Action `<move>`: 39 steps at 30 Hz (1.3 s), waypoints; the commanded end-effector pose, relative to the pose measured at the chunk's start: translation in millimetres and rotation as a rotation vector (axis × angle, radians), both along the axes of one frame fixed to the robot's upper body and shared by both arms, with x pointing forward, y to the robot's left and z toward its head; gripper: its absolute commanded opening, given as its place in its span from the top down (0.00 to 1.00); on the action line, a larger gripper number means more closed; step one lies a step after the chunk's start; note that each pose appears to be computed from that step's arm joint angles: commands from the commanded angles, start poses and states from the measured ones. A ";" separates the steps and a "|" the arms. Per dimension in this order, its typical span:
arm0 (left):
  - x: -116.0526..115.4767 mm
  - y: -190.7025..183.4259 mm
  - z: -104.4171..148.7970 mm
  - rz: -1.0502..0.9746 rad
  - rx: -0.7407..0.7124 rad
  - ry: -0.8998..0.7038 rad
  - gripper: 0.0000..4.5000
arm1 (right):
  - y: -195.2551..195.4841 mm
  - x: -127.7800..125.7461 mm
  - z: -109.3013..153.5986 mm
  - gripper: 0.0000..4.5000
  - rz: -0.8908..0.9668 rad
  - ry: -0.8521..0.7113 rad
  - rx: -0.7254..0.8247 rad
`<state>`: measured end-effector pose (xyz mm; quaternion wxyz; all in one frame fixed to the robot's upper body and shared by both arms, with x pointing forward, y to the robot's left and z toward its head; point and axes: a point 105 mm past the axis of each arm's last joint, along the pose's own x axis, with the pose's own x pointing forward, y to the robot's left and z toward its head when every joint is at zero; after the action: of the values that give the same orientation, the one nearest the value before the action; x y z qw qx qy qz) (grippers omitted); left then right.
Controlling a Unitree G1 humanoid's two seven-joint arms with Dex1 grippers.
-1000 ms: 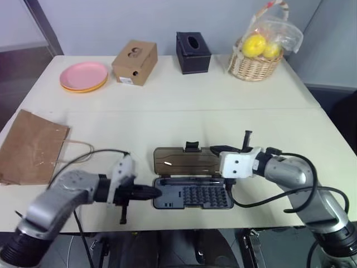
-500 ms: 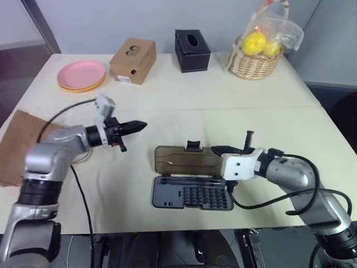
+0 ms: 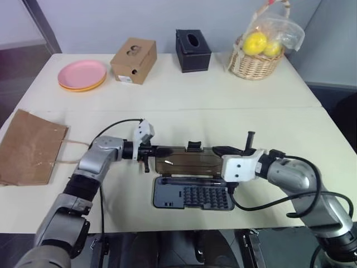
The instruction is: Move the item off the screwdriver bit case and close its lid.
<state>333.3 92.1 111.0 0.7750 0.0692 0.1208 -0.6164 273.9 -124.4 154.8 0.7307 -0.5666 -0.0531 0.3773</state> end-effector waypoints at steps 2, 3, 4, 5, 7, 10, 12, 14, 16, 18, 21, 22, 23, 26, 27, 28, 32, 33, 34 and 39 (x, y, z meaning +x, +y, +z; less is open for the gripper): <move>-2.9 -2.7 11.1 -0.044 0.000 -0.028 1.00 | -2.5 -3.4 12.7 0.57 -0.014 -0.046 0.006; -4.0 -2.3 10.4 -0.051 0.003 -0.025 1.00 | -4.0 -3.7 12.2 0.45 -0.022 -0.038 0.004; -5.0 -2.0 9.9 -0.057 0.005 -0.022 1.00 | -6.0 -3.7 12.9 0.35 -0.032 -0.030 0.008; -5.7 -1.8 9.6 -0.062 0.006 -0.020 1.00 | -7.2 -3.8 13.4 0.22 -0.038 -0.024 0.011; -8.6 -2.8 8.9 -0.080 0.004 -0.009 1.00 | -12.8 -5.5 30.0 0.11 -0.057 -0.012 0.079; -13.1 -6.4 9.4 -0.114 0.001 -0.006 1.00 | -21.7 -20.2 59.9 0.11 -0.052 0.086 0.258; -14.5 -10.9 14.3 -0.141 -0.011 -0.017 1.00 | -31.5 -37.1 68.0 0.11 -0.045 0.218 0.360; -15.9 -15.6 20.6 -0.168 -0.024 -0.029 1.00 | -42.9 -52.2 66.7 0.16 -0.064 0.356 0.426; -25.1 -22.8 31.1 -0.238 -0.045 -0.023 1.00 | -51.2 -77.1 54.4 0.31 -0.061 0.525 0.449; -42.4 -27.8 38.6 -0.340 -0.047 0.001 1.00 | -51.5 -100.9 42.0 0.52 -0.046 0.653 0.445; -66.2 -28.4 36.1 -0.470 0.005 0.001 1.00 | -42.1 -120.3 26.0 0.89 -0.035 0.750 0.467; -70.6 -27.9 33.4 -0.495 0.025 -0.003 1.00 | -39.0 -123.9 21.0 0.99 -0.033 0.766 0.469; -73.8 -27.2 29.6 -0.514 0.049 -0.011 1.00 | -36.6 -127.3 13.9 0.99 -0.036 0.791 0.465; -73.8 -24.7 13.4 -0.528 0.132 -0.055 1.00 | -29.4 -134.3 -4.2 0.99 -0.034 0.840 0.440; -69.5 -24.0 6.4 -0.514 0.162 -0.082 1.00 | -25.7 -134.6 -10.2 0.99 -0.034 0.849 0.435; -62.6 -23.9 1.4 -0.485 0.181 -0.102 1.00 | -21.3 -133.6 -16.5 0.99 -0.035 0.855 0.434; -32.5 -29.8 6.2 -0.352 0.133 -0.136 1.00 | -3.2 -126.4 -36.7 0.99 0.009 0.852 0.416; -25.9 -31.4 8.5 -0.325 0.118 -0.138 1.00 | 1.2 -124.5 -41.1 0.99 0.022 0.851 0.412; -20.1 -32.7 10.7 -0.303 0.106 -0.142 1.00 | 6.5 -122.7 -44.9 0.99 0.034 0.856 0.424; -17.1 -37.9 3.9 -0.363 0.149 -0.124 1.00 | 33.1 -120.2 -75.4 0.99 0.118 0.901 0.395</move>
<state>320.6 58.0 116.4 0.6717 0.1705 0.1038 -0.7134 155.5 -101.2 88.5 0.7630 -0.1875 0.1736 0.5937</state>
